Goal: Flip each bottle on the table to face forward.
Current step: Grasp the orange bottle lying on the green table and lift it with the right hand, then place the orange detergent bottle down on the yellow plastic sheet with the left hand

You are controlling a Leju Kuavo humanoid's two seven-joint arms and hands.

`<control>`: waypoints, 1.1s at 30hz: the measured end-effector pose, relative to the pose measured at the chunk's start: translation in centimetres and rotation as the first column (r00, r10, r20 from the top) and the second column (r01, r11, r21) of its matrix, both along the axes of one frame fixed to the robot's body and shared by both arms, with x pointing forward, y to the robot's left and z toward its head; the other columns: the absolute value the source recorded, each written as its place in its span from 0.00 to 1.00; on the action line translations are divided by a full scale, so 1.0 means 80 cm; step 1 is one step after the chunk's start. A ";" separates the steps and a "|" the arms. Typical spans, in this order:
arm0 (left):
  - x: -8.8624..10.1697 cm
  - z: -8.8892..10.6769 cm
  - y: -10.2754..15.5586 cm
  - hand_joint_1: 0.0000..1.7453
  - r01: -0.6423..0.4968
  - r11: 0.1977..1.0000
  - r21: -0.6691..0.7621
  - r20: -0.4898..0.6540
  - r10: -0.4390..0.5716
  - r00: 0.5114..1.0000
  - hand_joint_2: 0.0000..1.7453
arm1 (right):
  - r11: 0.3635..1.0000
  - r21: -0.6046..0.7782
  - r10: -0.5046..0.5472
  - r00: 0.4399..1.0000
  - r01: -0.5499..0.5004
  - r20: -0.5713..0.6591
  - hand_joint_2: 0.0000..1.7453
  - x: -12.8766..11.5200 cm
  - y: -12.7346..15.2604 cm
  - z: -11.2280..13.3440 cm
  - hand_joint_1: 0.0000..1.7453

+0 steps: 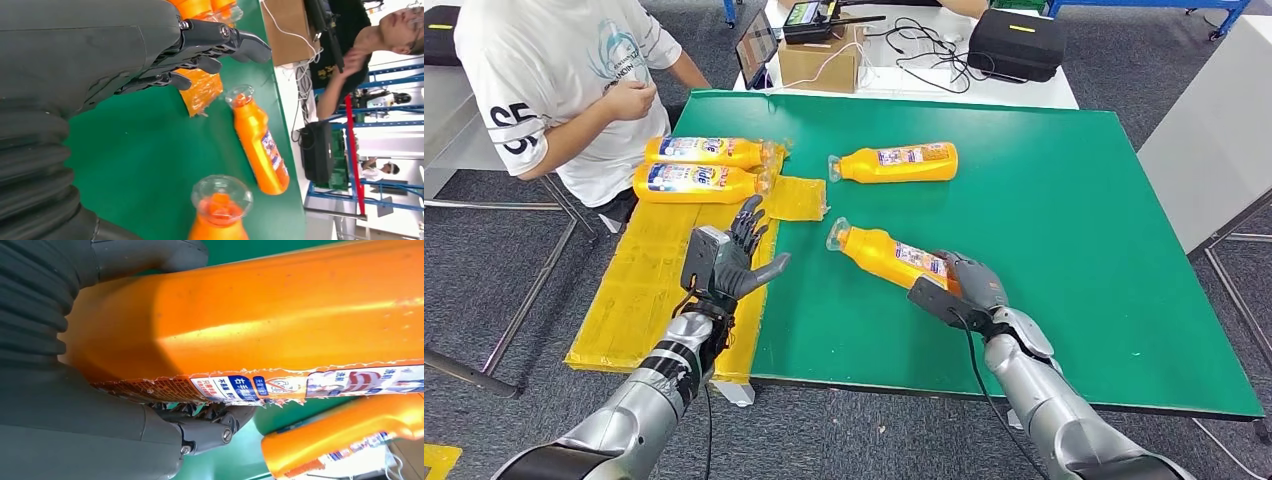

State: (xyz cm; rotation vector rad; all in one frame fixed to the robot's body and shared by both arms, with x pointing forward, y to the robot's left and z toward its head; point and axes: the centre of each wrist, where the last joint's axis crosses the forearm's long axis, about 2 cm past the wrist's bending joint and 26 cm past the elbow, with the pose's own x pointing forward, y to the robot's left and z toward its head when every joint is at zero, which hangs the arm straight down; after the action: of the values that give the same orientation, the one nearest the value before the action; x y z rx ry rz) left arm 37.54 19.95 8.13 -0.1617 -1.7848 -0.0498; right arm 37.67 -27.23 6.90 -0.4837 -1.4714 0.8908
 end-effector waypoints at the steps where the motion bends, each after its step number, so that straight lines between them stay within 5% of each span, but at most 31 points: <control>1: 0.000 0.000 0.000 0.00 -0.003 1.000 0.006 -0.008 0.003 1.000 1.00 | 1.000 0.026 -0.008 1.000 0.008 0.018 1.00 -0.002 0.003 -0.001 1.00; 7: 0.005 0.003 -0.001 0.00 -0.014 0.999 0.036 -0.055 0.016 0.998 1.00 | 0.968 0.248 -0.084 0.987 0.048 0.139 1.00 -0.022 0.051 -0.009 1.00; 13: 0.007 0.005 -0.002 0.00 -0.007 0.999 0.039 -0.061 0.010 0.998 1.00 | 0.949 0.311 -0.101 0.982 0.047 0.158 1.00 -0.025 0.071 -0.005 1.00; 19: 0.020 0.025 -0.019 0.00 0.125 0.992 -0.004 -0.081 -0.125 0.989 1.00 | 0.884 0.466 -0.142 0.966 0.026 0.215 1.00 -0.019 0.121 0.017 1.00; 27: 0.023 0.032 -0.028 0.00 0.211 0.975 -0.070 -0.099 -0.217 0.971 1.00 | 0.870 0.493 -0.144 0.961 0.010 0.236 1.00 -0.011 0.135 0.028 1.00; 33: 0.020 0.035 -0.042 0.00 0.370 0.911 -0.182 -0.091 -0.390 0.916 1.00 | 0.859 0.512 -0.146 0.959 0.002 0.241 1.00 -0.006 0.139 0.033 1.00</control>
State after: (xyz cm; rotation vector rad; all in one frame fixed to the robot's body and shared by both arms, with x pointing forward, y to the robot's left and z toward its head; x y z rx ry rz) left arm 39.15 16.56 10.95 -0.6188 -1.6083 -0.1720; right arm 37.18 -16.10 9.54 -0.2688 -1.8506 0.3484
